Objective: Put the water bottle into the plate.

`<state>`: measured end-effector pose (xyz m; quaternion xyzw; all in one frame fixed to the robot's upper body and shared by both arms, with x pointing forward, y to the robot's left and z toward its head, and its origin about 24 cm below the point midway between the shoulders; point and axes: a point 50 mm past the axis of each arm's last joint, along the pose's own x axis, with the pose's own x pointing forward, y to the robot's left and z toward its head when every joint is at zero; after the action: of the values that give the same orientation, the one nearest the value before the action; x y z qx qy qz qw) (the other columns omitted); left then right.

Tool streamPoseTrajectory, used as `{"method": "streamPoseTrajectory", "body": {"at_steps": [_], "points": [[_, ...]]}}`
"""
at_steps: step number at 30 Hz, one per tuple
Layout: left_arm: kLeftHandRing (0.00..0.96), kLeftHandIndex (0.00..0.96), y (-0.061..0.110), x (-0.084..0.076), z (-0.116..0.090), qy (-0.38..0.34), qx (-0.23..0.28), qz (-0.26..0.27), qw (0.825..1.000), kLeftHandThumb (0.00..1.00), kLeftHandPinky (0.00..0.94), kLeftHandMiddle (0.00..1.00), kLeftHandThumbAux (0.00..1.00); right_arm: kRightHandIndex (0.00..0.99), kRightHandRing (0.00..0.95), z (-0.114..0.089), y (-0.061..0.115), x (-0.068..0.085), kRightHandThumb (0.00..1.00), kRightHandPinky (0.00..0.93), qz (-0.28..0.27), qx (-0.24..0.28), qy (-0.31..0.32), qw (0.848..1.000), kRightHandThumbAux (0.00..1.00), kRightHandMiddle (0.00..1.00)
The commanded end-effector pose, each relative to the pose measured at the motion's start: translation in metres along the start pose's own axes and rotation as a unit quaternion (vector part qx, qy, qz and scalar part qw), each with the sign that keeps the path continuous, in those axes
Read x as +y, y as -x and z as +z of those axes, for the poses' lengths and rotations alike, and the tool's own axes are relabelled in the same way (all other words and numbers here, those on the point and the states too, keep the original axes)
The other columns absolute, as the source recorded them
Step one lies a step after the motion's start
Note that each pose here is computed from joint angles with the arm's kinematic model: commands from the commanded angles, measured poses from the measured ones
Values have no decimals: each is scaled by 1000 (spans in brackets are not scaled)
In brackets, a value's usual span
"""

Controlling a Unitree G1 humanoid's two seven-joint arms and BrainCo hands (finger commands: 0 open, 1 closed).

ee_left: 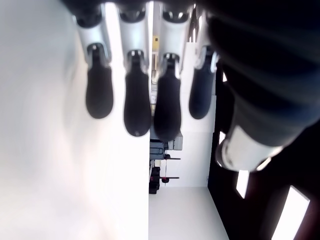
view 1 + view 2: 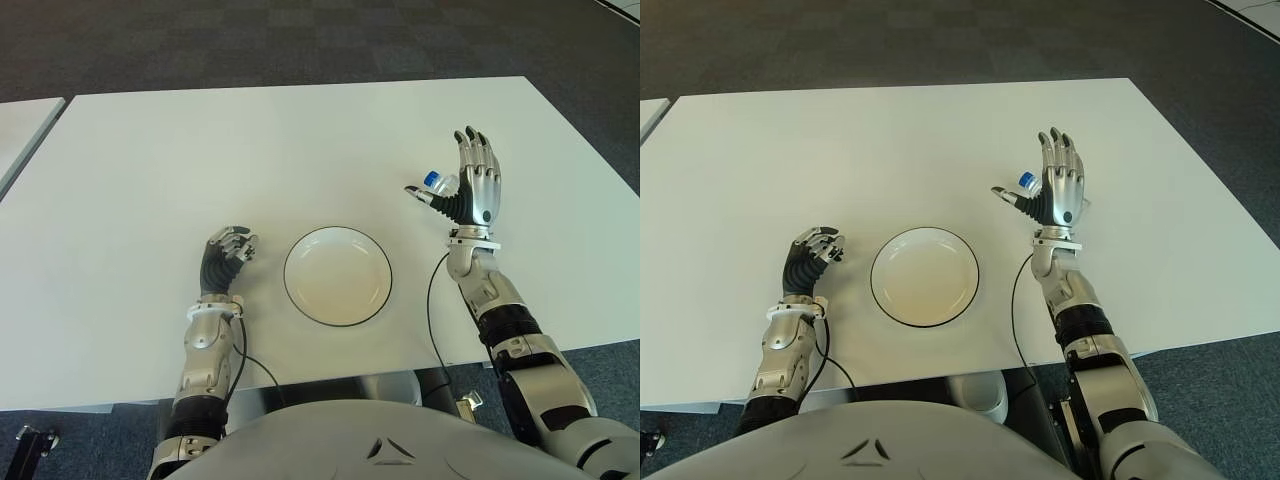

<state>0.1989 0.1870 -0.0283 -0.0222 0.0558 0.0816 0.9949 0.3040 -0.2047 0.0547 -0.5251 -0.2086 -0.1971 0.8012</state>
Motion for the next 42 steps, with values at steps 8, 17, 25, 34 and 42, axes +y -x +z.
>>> {"method": "streamPoseTrajectory", "body": {"at_steps": [8,17,25,34,42], "points": [[612,434,8,1,-12,-4,34,11,999,706,595,629,710,0,0,-13,-19,-3,684,0,-2,74,47,996,337,0],[607,435,9,1,-11,2,33,11,999,705,593,626,710,0,0,-19,-40,-3,656,0,28,122,94,988,275,0],[605,434,9,2,-11,-1,33,10,999,705,592,624,711,0,0,-34,-53,4,648,0,106,157,139,972,229,0],[600,434,9,3,-11,1,31,14,999,705,587,616,710,0,0,-49,-50,16,672,0,233,195,157,940,258,0],[604,435,10,4,-11,2,30,16,999,706,588,622,710,0,0,-51,-42,26,685,0,288,208,163,921,311,0]]}}
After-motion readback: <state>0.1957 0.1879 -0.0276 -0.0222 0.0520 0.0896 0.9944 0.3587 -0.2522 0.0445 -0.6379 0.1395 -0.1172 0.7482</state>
